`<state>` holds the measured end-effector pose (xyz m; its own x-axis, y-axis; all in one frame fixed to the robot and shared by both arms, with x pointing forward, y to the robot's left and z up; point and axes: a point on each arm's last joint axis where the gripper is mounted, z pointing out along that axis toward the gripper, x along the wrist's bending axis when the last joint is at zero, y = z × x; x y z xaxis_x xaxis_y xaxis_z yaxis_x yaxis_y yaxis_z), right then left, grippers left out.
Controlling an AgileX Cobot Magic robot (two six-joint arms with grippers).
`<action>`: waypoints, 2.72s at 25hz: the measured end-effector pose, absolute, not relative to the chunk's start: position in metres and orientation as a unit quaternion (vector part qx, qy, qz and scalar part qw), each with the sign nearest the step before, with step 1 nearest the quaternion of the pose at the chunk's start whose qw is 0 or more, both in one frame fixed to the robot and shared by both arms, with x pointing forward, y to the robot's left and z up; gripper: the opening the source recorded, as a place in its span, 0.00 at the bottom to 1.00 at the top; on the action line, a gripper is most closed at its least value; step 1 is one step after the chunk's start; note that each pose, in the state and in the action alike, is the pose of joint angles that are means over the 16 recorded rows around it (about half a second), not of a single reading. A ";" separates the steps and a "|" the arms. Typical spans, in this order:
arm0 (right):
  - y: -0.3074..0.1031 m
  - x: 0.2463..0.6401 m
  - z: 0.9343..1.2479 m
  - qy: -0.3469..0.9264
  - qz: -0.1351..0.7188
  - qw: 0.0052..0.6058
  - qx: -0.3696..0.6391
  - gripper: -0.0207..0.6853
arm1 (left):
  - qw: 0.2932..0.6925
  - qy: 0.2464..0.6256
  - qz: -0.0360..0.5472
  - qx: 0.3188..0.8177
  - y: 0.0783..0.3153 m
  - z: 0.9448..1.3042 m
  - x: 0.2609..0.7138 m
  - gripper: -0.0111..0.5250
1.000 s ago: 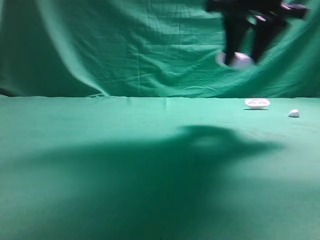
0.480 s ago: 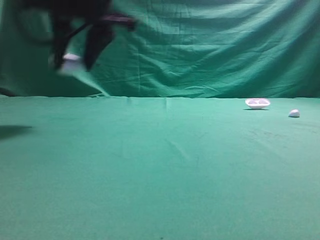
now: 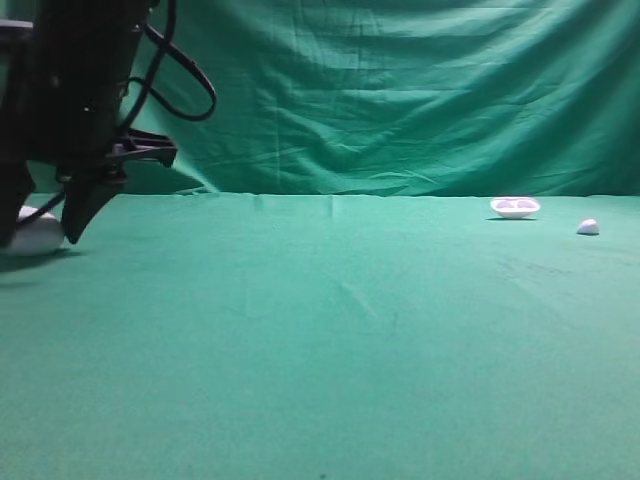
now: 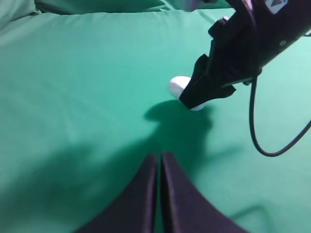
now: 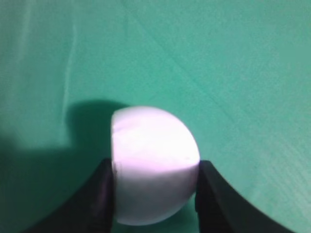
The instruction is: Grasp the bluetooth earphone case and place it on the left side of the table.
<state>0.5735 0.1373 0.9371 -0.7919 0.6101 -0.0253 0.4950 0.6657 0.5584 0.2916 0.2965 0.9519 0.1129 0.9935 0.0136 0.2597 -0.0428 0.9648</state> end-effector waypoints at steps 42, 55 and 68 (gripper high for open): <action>-0.164 0.431 1.193 0.823 0.286 0.196 0.451 0.03 | 0.449 0.526 0.408 0.595 0.296 0.952 0.292 0.02; -0.234 0.338 1.143 0.748 0.448 0.256 0.417 0.03 | 0.449 0.526 0.408 0.595 0.296 0.952 0.292 0.02; -0.252 0.312 1.117 0.716 0.503 0.270 0.403 0.03 | 0.449 0.526 0.408 0.595 0.296 0.952 0.292 0.02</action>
